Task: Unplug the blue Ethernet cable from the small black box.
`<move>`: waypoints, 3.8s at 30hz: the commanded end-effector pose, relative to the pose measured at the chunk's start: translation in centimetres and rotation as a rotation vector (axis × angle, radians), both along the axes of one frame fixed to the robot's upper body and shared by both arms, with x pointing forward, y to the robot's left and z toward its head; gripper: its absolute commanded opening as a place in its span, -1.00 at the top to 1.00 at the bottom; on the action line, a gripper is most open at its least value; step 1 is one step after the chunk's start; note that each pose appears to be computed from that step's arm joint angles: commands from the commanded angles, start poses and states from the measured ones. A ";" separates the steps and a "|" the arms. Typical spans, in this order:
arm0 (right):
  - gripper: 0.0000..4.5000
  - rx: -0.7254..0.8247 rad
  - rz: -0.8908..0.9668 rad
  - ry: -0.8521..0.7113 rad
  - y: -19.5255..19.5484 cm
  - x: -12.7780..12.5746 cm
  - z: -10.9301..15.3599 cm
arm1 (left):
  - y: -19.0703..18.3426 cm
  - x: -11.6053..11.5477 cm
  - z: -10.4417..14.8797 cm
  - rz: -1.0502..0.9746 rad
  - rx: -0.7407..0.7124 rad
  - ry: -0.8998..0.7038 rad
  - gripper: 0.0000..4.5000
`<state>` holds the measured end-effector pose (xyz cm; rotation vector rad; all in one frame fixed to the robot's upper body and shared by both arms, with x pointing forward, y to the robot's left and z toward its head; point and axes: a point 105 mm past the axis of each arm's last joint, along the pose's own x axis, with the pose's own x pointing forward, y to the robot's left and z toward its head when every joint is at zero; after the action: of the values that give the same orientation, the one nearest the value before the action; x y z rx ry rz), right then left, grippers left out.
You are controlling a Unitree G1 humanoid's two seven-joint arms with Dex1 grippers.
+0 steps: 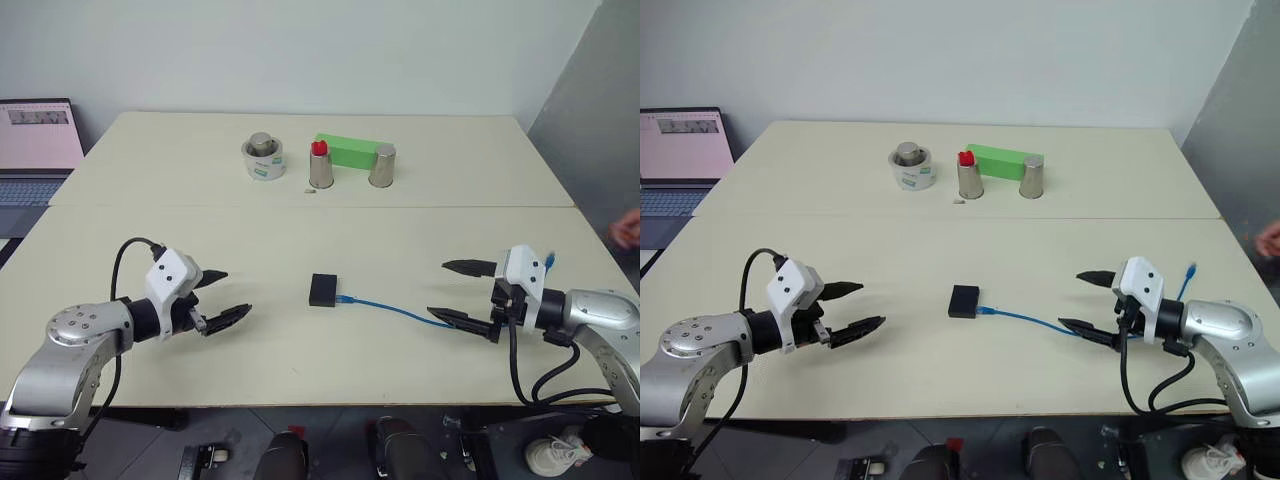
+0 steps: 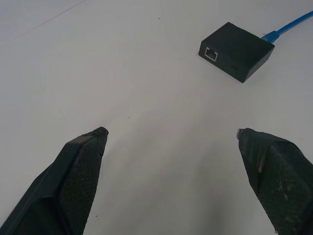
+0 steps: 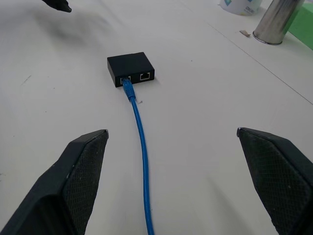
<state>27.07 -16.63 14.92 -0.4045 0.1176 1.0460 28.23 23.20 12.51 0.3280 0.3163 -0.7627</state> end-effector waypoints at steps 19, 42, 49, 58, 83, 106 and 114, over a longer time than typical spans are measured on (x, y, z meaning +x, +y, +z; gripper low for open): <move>-0.99 -0.028 0.038 -0.014 2.6 0.2 -1.2 | -2.0 -1.0 -0.3 -0.097 -0.022 -0.013 -1.00; -0.18 -0.133 0.198 0.009 12.6 6.0 -7.2 | -4.0 -1.0 -1.5 -0.238 -0.093 -0.002 -1.00; 0.59 -0.190 0.220 -0.044 12.4 6.2 -6.8 | -3.4 0.3 -1.3 -0.157 -0.194 0.029 -1.00; 0.94 -0.276 0.366 -0.532 14.0 5.1 -1.3 | -5.8 0.1 -0.5 -0.156 -0.548 0.246 -1.00; 0.94 -0.338 0.463 -0.888 14.6 4.3 0.6 | -8.3 0.8 1.0 -0.209 -0.742 0.314 -0.08; 0.13 -0.345 0.568 -0.695 12.2 1.7 0.7 | -8.8 1.0 0.6 -0.298 -0.599 0.242 0.66; 0.13 0.011 0.397 -0.094 11.0 0.4 1.5 | -10.0 0.1 1.2 -0.469 -0.509 0.228 0.66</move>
<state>28.09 -6.06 15.09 -0.6336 -0.0907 1.4050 28.74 13.69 12.73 -0.2285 0.2813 -1.2497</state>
